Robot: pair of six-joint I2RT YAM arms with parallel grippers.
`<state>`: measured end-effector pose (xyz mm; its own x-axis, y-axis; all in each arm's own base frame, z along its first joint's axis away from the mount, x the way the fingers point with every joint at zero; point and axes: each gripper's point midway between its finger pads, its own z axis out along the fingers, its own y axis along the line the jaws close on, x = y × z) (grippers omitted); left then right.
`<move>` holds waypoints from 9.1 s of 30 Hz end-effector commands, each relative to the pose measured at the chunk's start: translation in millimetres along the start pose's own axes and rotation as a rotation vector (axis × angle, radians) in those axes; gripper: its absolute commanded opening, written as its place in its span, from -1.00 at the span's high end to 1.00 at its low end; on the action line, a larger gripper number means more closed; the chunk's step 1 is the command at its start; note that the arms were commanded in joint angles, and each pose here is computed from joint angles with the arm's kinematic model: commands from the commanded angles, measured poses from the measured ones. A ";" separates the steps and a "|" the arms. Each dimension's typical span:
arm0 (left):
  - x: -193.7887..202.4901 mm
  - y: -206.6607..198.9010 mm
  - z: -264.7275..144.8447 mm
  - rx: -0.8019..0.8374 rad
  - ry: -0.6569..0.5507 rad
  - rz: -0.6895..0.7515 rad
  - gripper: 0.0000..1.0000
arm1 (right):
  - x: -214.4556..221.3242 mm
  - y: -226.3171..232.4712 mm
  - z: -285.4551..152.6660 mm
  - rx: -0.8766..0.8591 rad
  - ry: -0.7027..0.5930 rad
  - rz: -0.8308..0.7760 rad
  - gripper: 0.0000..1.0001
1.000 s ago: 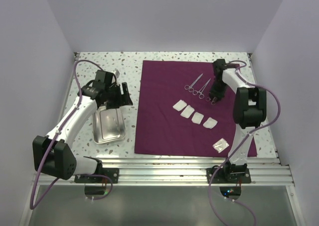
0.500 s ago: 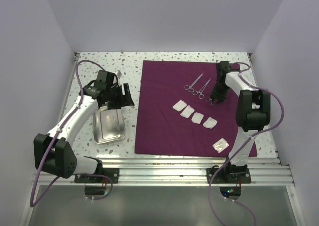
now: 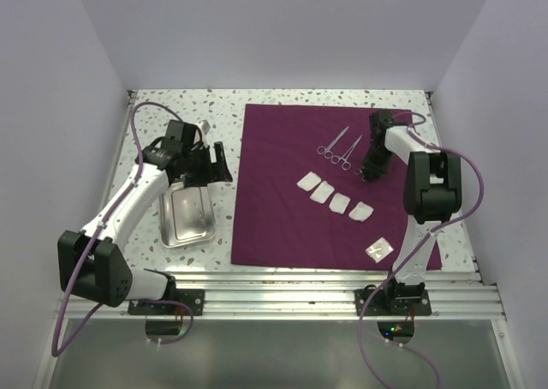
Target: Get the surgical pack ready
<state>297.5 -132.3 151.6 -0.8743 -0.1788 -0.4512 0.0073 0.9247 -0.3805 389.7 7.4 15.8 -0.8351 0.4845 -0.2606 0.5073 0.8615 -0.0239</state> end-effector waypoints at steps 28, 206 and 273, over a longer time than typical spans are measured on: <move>-19.8 -152.6 15.0 0.579 0.029 0.015 -0.76 | 27.7 58.7 -111.9 -0.484 0.072 -0.144 1.00; -34.7 -68.7 29.4 0.194 0.069 -0.069 1.00 | 156.5 219.8 -236.5 -0.675 0.000 -0.731 0.18; -41.8 26.6 -10.5 -0.327 -0.002 -0.026 0.00 | -32.2 145.5 3.2 -0.040 -0.070 -0.178 0.76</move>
<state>310.7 -88.3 149.5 -0.8965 -0.2105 -0.3898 -0.2051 0.9771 -0.0561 489.7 119.1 20.8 -0.8987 0.3053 -0.3150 0.3285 0.9442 -0.0222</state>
